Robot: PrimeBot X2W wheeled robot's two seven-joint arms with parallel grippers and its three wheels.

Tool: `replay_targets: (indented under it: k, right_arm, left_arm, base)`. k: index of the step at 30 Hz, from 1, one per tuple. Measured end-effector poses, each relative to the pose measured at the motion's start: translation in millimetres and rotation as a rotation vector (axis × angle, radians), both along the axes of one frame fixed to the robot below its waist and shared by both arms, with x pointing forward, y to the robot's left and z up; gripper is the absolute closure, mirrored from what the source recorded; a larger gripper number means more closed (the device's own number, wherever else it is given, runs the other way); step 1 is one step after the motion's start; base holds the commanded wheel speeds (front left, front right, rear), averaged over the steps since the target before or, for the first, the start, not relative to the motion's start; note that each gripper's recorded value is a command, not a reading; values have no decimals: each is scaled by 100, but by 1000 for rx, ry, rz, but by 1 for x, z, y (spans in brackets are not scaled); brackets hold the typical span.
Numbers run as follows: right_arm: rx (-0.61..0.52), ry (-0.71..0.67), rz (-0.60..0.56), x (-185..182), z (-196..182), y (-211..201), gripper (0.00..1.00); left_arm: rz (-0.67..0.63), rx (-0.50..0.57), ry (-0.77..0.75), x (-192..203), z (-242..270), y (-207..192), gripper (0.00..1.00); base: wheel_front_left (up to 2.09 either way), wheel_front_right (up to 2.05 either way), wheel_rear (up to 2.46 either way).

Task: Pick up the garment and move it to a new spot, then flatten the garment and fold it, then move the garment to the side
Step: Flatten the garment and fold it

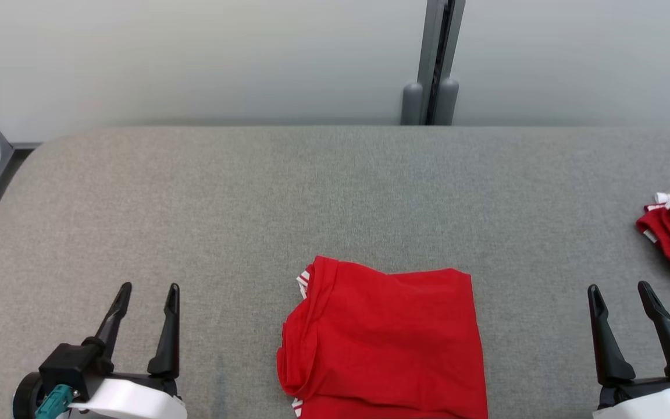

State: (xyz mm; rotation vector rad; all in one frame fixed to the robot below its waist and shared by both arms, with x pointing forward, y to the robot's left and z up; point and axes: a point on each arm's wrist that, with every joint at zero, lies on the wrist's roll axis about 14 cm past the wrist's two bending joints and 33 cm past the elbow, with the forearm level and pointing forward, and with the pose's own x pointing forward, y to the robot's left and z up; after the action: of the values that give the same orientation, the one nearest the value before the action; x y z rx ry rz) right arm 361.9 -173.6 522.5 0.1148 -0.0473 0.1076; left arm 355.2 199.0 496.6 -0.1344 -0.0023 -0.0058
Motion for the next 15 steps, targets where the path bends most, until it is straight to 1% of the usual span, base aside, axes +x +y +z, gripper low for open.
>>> replay_targets:
  k: [7,15]
  right_arm:
    - [-6,-7,-2,-13,8,-4,0]
    - [-20,9,-11,-25,8,-10,0]
  left_arm:
    - [-11,-1,-21,-15,11,-4,0]
    - [-9,-2,-35,-24,17,-4,0]
  base:
    - [0,0,0]
    - [0,0,0]
